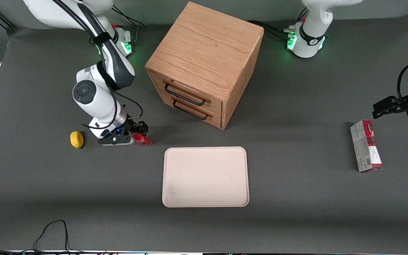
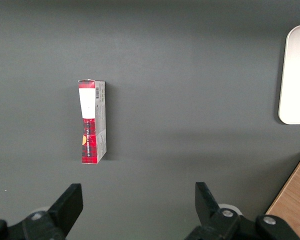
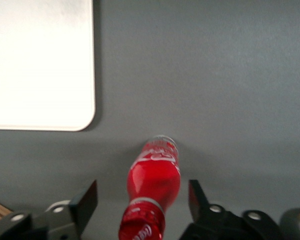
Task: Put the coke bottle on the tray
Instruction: 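Close the right gripper around the bottle's body and lift it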
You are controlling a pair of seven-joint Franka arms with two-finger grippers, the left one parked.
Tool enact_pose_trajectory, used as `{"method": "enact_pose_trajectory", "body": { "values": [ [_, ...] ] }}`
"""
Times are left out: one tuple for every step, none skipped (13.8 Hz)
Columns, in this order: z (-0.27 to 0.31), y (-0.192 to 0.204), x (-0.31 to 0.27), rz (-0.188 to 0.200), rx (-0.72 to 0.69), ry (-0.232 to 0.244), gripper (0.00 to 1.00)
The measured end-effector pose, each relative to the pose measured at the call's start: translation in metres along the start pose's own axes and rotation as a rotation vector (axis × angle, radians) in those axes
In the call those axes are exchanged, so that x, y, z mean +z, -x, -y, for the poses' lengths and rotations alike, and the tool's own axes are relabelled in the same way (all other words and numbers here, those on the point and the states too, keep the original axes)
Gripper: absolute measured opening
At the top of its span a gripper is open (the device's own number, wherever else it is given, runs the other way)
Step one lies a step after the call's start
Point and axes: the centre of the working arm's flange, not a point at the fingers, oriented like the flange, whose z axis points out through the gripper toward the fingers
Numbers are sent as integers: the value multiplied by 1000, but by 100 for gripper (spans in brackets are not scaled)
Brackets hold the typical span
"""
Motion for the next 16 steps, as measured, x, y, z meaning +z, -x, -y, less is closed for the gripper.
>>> {"method": "enact_pose_trajectory", "body": {
  "values": [
    [0,1,1,11,-2,6,79],
    [-1,2,2,15,-2,7,69],
    [-1,2,2,20,-2,9,59],
    [-1,3,3,31,-2,13,45],
    [-2,3,2,32,-2,14,37],
    [-2,3,1,35,-1,15,37],
    [-3,2,1,35,0,15,37],
    [-3,1,0,33,2,15,37],
    [-5,-2,-3,26,6,12,37],
    [-5,-8,-11,13,11,7,37],
    [-5,-16,-22,1,14,3,37],
    [-2,-26,-39,-9,16,-1,37],
    [2,-36,-59,-15,12,0,37],
    [5,-45,-81,-20,4,10,37],
    [6,-54,-102,-26,-9,31,37],
    [5,-61,-121,-27,-18,56,37]
  ]
}}
